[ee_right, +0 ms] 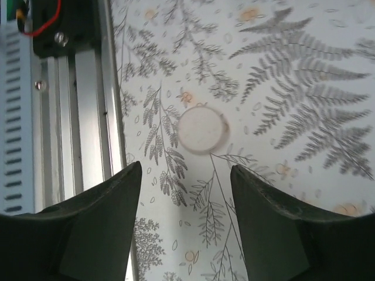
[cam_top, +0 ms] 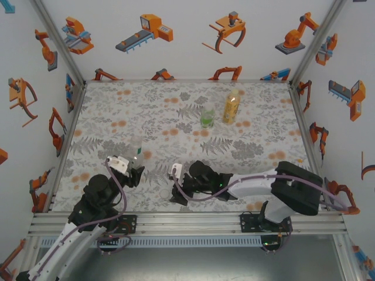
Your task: Screw on the bottle caps
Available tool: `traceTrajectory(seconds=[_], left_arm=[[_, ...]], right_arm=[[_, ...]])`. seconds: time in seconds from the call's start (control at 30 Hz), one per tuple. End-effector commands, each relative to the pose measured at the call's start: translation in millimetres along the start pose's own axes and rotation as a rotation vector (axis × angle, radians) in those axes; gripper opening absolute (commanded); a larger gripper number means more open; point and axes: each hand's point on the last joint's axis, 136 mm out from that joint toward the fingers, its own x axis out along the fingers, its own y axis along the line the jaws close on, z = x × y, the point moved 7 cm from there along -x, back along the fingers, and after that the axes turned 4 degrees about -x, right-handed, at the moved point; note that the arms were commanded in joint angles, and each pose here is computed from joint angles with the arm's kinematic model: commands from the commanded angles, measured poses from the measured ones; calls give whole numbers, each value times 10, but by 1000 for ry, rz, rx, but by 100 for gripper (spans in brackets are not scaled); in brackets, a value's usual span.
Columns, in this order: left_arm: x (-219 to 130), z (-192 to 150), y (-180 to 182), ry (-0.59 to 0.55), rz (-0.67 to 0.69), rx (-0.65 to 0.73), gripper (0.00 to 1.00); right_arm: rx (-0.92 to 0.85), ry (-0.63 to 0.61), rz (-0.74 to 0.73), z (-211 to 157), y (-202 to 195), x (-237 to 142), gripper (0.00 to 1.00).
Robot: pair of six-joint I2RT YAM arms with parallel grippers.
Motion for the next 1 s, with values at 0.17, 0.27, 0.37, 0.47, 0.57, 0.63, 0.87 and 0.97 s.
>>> traceTrajectory(seconds=[0.17, 0.27, 0.37, 0.47, 0.57, 0.63, 0.87, 0.97], left_arm=[[-24, 44, 56, -19, 48, -9, 0], [-29, 49, 44, -17, 36, -7, 1], [-28, 44, 44, -15, 35, -7, 2], [-30, 44, 41, -14, 33, -7, 2], [-31, 46, 50, -15, 42, -10, 6], [-31, 50, 57, -17, 48, -12, 7], [-31, 50, 70, -18, 62, -21, 11], [-31, 51, 72, -18, 63, -24, 11]], right_arm=[[-348, 51, 180, 154, 73, 180, 65], [-401, 157, 233, 122, 65, 222, 65], [-440, 237, 277, 136, 52, 249, 65], [-455, 326, 344, 151, 48, 276, 62], [-465, 375, 357, 166, 15, 313, 60], [-480, 387, 366, 187, 0, 337, 59], [-505, 398, 389, 269, -17, 448, 56], [-515, 407, 400, 275, -10, 512, 55]])
